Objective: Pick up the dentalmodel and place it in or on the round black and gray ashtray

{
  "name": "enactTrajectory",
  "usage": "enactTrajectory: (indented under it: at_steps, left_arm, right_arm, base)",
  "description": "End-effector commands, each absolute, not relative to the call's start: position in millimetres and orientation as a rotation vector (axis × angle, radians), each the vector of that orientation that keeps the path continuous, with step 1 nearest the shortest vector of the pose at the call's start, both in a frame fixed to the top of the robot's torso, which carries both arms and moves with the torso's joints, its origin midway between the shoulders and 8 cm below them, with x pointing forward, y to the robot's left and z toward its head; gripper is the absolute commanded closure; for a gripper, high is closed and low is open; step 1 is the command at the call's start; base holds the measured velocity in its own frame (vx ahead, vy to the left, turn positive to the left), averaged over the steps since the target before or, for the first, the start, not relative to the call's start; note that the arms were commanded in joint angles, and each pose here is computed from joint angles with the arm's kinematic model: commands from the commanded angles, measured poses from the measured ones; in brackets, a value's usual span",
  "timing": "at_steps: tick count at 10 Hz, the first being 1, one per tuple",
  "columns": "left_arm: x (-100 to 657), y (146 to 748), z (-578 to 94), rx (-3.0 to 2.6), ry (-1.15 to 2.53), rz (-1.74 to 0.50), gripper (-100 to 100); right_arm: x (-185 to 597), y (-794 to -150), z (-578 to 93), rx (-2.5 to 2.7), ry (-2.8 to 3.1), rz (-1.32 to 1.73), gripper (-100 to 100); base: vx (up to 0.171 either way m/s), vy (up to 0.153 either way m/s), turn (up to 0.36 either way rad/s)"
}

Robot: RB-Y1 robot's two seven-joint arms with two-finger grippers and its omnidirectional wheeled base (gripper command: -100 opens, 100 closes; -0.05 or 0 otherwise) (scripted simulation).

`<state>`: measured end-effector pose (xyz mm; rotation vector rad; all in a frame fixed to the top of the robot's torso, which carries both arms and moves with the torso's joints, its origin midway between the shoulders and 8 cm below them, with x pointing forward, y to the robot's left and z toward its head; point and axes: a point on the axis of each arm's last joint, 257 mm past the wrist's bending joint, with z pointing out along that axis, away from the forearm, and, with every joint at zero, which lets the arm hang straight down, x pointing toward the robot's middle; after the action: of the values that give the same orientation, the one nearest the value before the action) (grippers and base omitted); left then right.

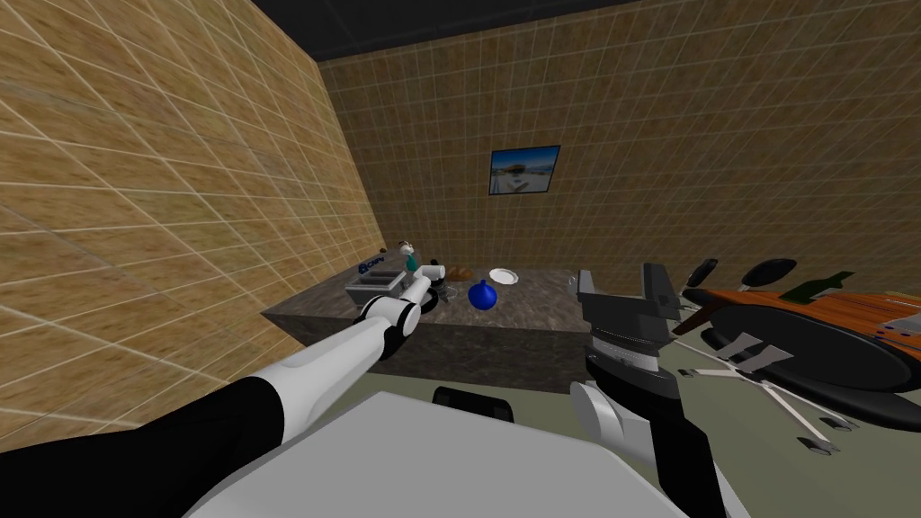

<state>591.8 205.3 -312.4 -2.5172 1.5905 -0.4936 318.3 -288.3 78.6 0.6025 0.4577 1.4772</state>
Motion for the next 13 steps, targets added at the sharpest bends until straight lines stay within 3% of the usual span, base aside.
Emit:
enactTrajectory:
  at_steps: [1, 7, 8, 9, 13]
  left_arm:
    - [582.0, 202.5, -314.9, -2.567, 1.592, -0.444, -100]
    - [569.5, 199.2, -315.3, -2.638, 1.588, -0.374, -100]
    - [568.8, 199.1, -315.6, -2.641, 1.587, -0.371, 0]
    - [561.4, 228.0, -326.1, -2.672, 1.573, -0.367, -100]
    - [546.2, 264.1, -336.9, -2.728, 1.545, -0.319, -100]
  right_arm:
    - [318.3, -288.3, 78.6, 0.602, 0.458, 1.477, 0]
    - [318.3, -288.3, 78.6, 0.602, 0.458, 1.477, 0]
    - [318.3, -288.3, 78.6, 0.602, 0.458, 1.477, 0]
    - [318.3, -288.3, 78.6, 0.602, 0.458, 1.477, 0]
    - [318.3, -288.3, 78.6, 0.603, 0.458, 1.477, 0]
  base:
    - [0.033, 0.010, -0.001]
    - [0.022, 0.004, -0.003]
    - [0.000, 0.000, 0.000]
    - [0.006, -0.084, -0.149]
    - [0.021, -0.099, -0.053]
